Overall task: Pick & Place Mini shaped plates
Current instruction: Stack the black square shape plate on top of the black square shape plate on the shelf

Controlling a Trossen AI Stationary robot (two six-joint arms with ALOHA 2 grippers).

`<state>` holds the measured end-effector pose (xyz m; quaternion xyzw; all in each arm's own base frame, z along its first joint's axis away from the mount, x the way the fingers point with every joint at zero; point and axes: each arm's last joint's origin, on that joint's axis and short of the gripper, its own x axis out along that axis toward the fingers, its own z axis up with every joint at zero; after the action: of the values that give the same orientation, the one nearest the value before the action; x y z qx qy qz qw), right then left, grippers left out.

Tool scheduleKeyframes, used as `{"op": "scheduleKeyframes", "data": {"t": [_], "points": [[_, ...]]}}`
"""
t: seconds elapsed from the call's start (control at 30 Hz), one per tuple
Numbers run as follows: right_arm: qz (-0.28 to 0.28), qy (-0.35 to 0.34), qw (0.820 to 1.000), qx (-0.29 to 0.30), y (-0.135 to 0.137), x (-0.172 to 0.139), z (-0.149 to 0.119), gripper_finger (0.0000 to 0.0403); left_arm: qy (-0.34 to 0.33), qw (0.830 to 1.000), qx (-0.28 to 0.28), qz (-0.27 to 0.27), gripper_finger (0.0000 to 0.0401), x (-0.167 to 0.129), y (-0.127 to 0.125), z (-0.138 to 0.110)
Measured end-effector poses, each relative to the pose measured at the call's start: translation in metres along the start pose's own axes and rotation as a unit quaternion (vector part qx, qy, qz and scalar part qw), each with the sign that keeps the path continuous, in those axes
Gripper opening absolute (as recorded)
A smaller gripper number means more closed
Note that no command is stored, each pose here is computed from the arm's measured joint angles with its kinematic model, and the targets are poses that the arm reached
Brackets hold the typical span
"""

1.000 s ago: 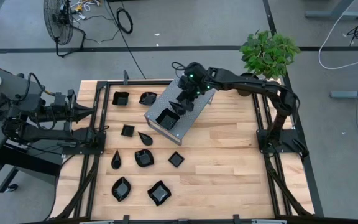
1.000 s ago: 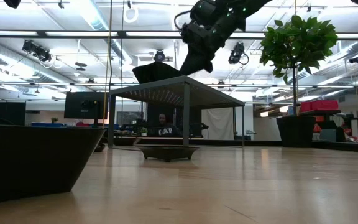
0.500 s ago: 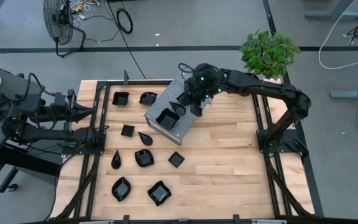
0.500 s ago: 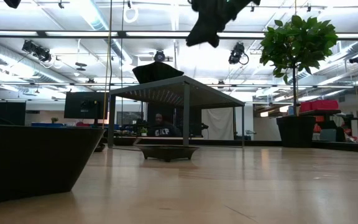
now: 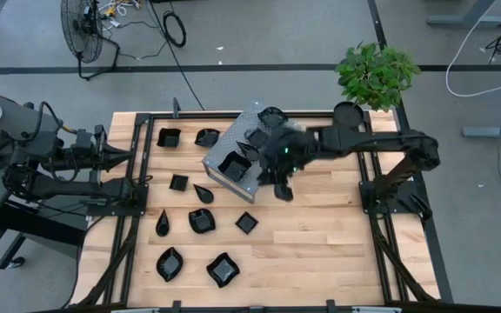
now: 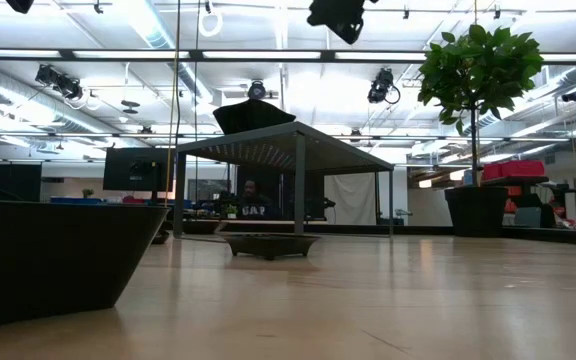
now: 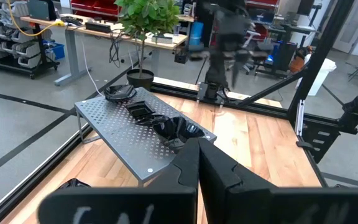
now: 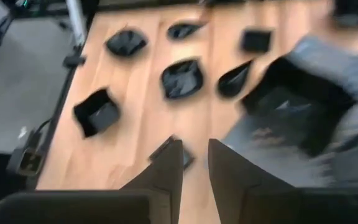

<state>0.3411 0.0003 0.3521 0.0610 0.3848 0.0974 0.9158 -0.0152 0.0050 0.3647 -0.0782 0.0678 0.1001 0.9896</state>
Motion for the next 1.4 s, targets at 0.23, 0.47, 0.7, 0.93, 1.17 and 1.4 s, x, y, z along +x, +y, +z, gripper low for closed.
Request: {"op": "scheduleKeyframes", "data": {"t": [0.23, 0.47, 0.7, 0.93, 1.17, 1.4], "points": [[0.034, 0.047, 0.998, 0.011, 0.032, 0.028, -0.034, 0.008, 0.0, 1.0, 0.0, 0.0, 0.0005, 0.0, 0.0, 0.0], [0.041, 0.047, 0.997, 0.049, 0.058, 0.048, -0.066, 0.008, 0.0, 1.0, 0.0, 0.0, 0.0005, 0.0, 0.0, 0.0], [-0.004, 0.02, 0.995, 0.097, 0.07, 0.065, -0.086, 0.008, 0.0, 1.0, 0.0, 0.0, 0.0005, 0.0, 0.0, 0.0], [-0.068, -0.001, 0.992, 0.109, 0.072, 0.069, -0.092, 0.008, 0.0, 1.0, 0.0, 0.0, 0.0005, 0.0, 0.0, 0.0], [-0.089, -0.015, 0.984, 0.156, 0.066, 0.068, -0.09, 0.008, 0.0, 1.0, 0.0, 0.0, 0.0005, 0.0, 0.0, 0.0], [-0.088, -0.016, 0.982, 0.168, 0.066, 0.069, -0.091, 0.008, 0.0, 1.0, 0.0, 0.0, 0.0005, 0.0, 0.0, 0.0]]}}
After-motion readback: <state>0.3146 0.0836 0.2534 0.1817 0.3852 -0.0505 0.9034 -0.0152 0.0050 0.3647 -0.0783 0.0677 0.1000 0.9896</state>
